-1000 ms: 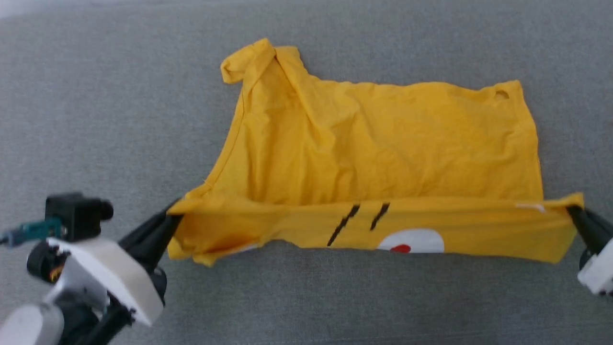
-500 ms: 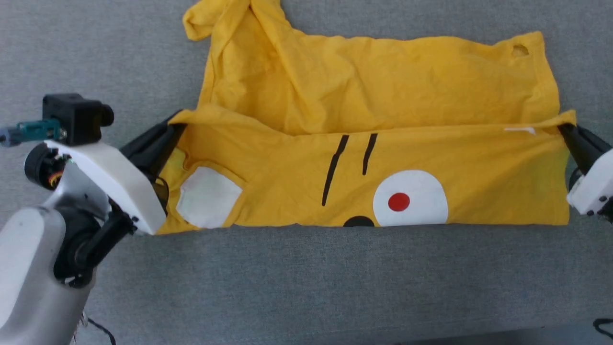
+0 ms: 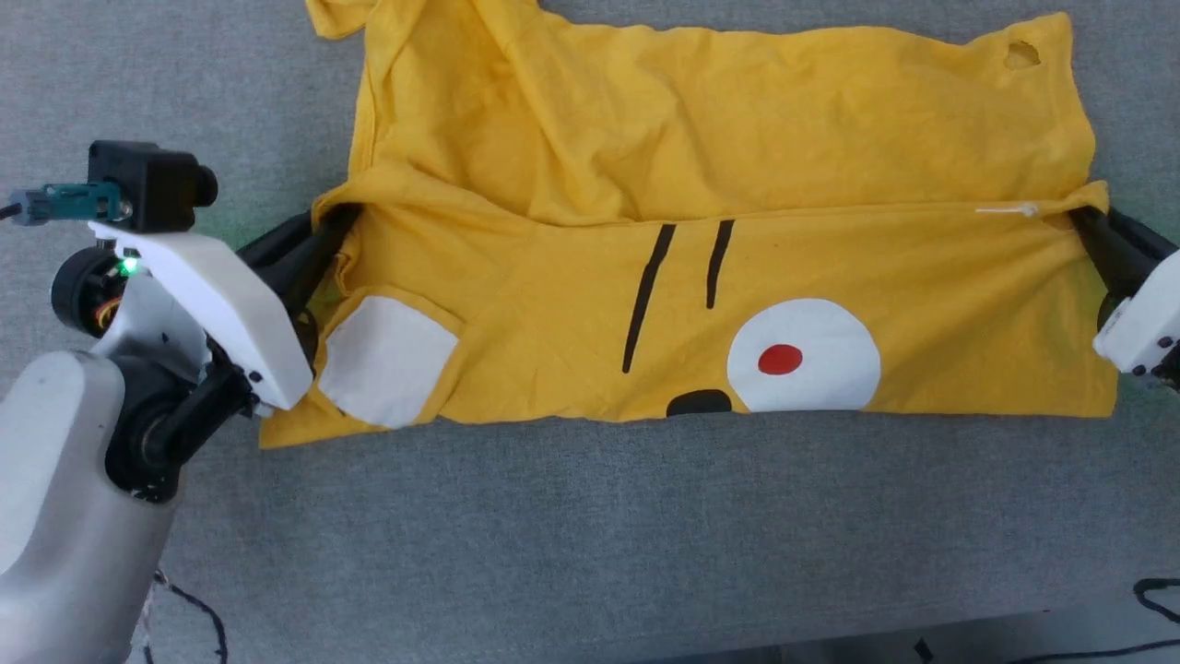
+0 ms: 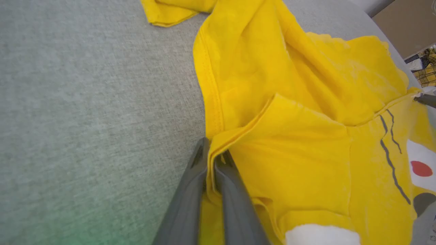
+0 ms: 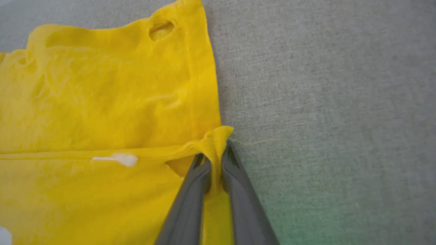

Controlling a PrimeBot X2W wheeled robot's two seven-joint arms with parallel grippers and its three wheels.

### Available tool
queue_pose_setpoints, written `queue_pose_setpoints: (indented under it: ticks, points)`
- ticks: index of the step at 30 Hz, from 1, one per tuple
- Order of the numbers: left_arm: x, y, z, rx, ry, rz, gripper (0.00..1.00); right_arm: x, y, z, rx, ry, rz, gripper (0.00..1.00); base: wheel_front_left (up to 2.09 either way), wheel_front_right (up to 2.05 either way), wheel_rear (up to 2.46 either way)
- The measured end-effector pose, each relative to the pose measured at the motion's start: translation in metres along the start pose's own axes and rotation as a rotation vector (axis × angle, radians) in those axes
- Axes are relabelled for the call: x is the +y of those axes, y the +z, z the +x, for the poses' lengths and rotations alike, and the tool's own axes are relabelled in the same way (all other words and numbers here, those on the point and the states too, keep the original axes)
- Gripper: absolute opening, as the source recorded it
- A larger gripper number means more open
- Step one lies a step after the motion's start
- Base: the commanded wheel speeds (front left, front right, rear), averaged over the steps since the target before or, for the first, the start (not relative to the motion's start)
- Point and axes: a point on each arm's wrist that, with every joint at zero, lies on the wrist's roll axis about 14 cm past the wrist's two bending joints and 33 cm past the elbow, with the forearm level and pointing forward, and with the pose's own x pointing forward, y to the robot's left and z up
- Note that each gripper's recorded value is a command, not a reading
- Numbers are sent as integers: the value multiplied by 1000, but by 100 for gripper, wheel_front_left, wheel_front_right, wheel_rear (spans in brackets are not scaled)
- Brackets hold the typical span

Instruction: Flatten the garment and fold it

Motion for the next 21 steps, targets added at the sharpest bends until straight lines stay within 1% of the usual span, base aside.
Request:
queue_pose_setpoints:
  ticks: [1, 2, 8, 10, 12, 14, 16, 19, 21]
  points:
    - [-1, 1, 0, -5, -2, -12, 80, 0, 1, 0, -4, 1, 21, 100, 0, 0, 0]
    - [-2, 1, 0, -8, -6, -21, 100, 0, 2, -1, -7, 4, 32, 100, 0, 0, 0]
    - [-12, 12, -10, -67, -34, -107, 100, -2, 10, -13, -37, 1, 42, 100, 0, 0, 0]
    - [-10, 17, -18, -105, -21, -139, 100, -2, 13, -20, -53, 3, 49, 100, 0, 0, 0]
    - [-7, 28, -28, -176, -4, -152, 100, 0, 21, -28, -88, 10, 52, 100, 0, 0, 0]
    - [-7, 45, -40, -269, 7, -144, 100, 2, 35, -38, -159, 17, 46, 100, 0, 0, 0]
    - [-3, 62, -55, -382, 44, -133, 100, 5, 50, -49, -246, 14, 28, 100, 0, 0, 0]
    - [1, 78, -80, -546, 106, -82, 100, 11, 65, -67, -375, 15, 3, 100, 0, 0, 0]
    - [2, 81, -96, -634, 152, -35, 100, 17, 66, -76, -435, 14, -4, 100, 0, 0, 0]
